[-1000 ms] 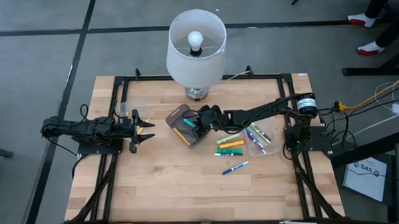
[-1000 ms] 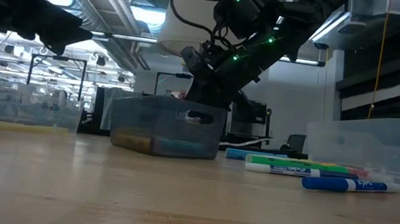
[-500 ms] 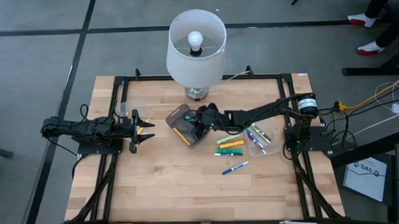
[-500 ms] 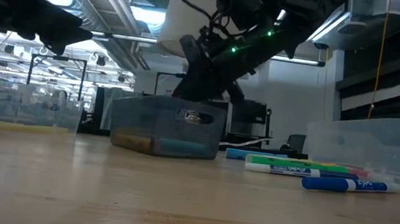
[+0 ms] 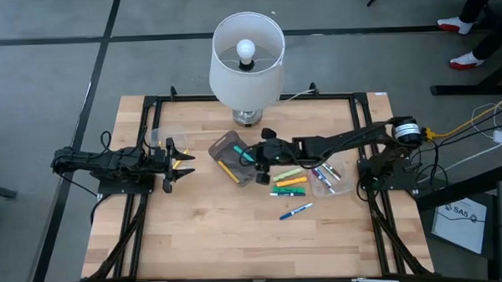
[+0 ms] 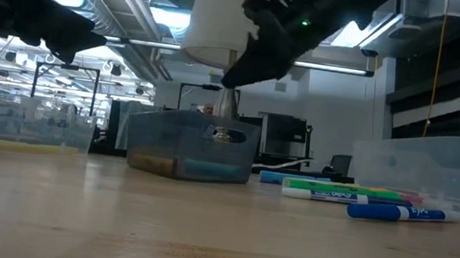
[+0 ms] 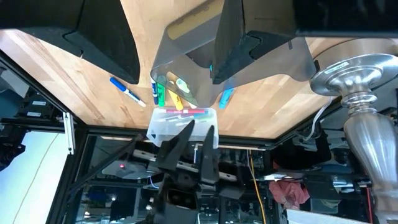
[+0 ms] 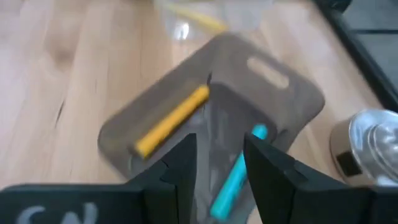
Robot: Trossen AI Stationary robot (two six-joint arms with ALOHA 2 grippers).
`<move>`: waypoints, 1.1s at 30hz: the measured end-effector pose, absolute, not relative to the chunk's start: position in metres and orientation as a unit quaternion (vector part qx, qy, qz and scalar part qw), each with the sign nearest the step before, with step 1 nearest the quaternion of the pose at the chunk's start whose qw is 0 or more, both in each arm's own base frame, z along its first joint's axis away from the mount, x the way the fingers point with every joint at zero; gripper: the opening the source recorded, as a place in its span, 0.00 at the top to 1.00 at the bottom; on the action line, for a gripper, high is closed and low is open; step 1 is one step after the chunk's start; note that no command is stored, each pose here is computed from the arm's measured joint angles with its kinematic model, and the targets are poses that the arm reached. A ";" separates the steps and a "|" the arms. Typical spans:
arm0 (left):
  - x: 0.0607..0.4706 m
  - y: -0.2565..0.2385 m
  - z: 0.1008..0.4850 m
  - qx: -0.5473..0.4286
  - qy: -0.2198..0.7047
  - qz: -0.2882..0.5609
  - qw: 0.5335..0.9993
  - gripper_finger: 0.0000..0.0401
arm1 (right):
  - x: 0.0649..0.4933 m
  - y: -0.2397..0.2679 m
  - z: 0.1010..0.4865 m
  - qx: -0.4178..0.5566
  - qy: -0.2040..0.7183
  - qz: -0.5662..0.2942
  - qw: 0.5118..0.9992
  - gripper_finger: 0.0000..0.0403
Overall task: Pick & Place Markers
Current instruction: Put the blue marker into the black bin
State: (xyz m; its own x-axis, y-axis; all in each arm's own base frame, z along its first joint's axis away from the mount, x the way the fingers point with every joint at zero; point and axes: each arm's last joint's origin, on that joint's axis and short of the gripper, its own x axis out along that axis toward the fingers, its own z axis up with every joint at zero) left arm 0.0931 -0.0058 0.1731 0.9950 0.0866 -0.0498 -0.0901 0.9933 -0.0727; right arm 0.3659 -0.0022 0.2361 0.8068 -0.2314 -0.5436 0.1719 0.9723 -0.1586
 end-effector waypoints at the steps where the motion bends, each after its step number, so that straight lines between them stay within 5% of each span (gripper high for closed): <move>1: 0.093 -0.006 0.173 -0.037 0.023 0.044 0.998 0.51 | 0.363 -0.002 0.236 -0.055 0.303 -0.099 0.946 0.67; 12: 0.093 -0.006 0.173 -0.037 0.023 0.044 0.998 0.51 | 0.342 -0.002 0.219 -0.113 0.438 -0.094 0.887 0.67; 33: 0.093 -0.006 0.173 -0.037 0.023 0.044 0.998 0.51 | 0.326 -0.015 0.203 -0.096 0.535 -0.134 0.829 0.64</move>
State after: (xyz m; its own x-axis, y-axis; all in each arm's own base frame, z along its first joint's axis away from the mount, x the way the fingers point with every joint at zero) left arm 0.0931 -0.0058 0.1730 0.9949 0.0870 -0.0501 -0.0905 0.9932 -0.0726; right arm 0.3261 -0.0149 0.2033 0.3918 -0.3240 -0.8611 0.1192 0.9459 -0.3017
